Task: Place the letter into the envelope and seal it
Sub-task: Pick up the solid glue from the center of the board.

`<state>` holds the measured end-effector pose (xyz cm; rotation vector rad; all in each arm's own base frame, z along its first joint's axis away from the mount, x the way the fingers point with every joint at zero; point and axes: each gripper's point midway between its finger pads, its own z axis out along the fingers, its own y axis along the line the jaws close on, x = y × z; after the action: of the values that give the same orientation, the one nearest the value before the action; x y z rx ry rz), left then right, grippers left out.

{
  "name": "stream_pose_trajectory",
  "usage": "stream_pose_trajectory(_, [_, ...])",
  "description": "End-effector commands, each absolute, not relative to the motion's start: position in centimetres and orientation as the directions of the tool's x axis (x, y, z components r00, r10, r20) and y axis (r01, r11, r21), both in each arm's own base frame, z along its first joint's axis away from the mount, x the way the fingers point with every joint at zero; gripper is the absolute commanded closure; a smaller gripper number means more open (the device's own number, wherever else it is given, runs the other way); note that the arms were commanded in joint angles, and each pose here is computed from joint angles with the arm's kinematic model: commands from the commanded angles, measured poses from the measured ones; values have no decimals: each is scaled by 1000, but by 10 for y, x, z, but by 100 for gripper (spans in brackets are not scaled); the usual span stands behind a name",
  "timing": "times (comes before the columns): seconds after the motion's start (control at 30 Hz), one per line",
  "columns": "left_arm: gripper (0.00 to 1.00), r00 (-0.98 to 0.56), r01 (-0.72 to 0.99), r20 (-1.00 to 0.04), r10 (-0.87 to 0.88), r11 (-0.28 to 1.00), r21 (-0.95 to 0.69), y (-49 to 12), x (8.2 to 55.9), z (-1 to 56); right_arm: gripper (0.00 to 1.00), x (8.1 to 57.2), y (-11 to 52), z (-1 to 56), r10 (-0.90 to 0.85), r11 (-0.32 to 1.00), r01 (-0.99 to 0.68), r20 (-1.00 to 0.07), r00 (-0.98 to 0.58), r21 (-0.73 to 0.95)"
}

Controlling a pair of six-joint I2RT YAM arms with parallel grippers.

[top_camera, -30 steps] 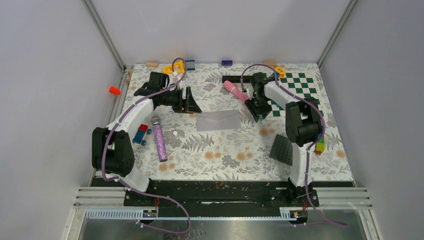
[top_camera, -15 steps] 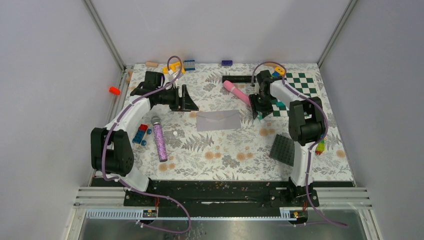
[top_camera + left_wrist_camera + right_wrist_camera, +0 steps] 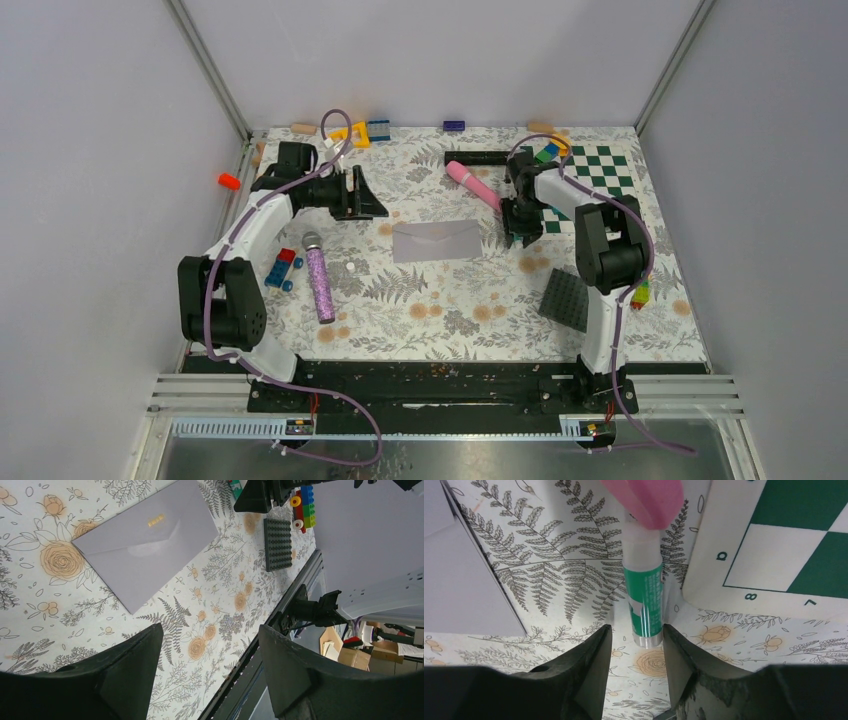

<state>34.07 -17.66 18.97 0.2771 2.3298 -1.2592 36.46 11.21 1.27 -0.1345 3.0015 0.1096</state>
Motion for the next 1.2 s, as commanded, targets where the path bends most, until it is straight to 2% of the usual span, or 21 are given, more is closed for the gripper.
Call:
stream_pose_trajectory(0.0, [30, -839, 432, -541, -60, 532, -728, -173, 351, 205, 54, 372, 114, 32, -65, 998, -64, -209, -976, -15])
stream_pose_trajectory(0.07, [30, -840, 428, -539, -66, 531, -732, -170, 351, 205, 59, 374, 113, 32, -67, 997, -60, -214, -974, -42])
stream_pose_trajectory(0.2, [30, -839, 422, -539, -78, 533, -734, -165, 352, 207, 61, 382, 105, 33, -55, 994, -32, -228, -972, -101])
stream_pose_trajectory(0.3, [30, -839, 417, -537, -87, 530, -739, -162, 351, 208, 70, 384, 103, 33, -52, 993, -26, -232, -971, -114])
stream_pose_trajectory(0.4, [30, -836, 419, -541, -90, 530, -737, -161, 351, 210, 84, 383, 102, 33, -56, 993, -30, -235, -970, -116])
stream_pose_trajectory(0.57, [30, -833, 424, -546, -89, 531, -734, -160, 349, 210, 90, 383, 106, 33, -72, 995, -51, -251, -965, -86])
stream_pose_trajectory(0.73, [30, -828, 432, -554, -91, 526, -732, -161, 350, 215, 90, 371, 124, 38, -95, 994, -106, -260, -961, 30])
stream_pose_trajectory(1.0, [28, -814, 464, -577, -74, 516, -720, -164, 356, 215, 90, 360, 148, 79, -156, 955, -235, -371, -915, 180])
stream_pose_trajectory(1.17, [23, -783, 535, -621, -21, 486, -691, -188, 364, 221, 91, 352, 175, 103, -192, 885, -341, -418, -888, 318])
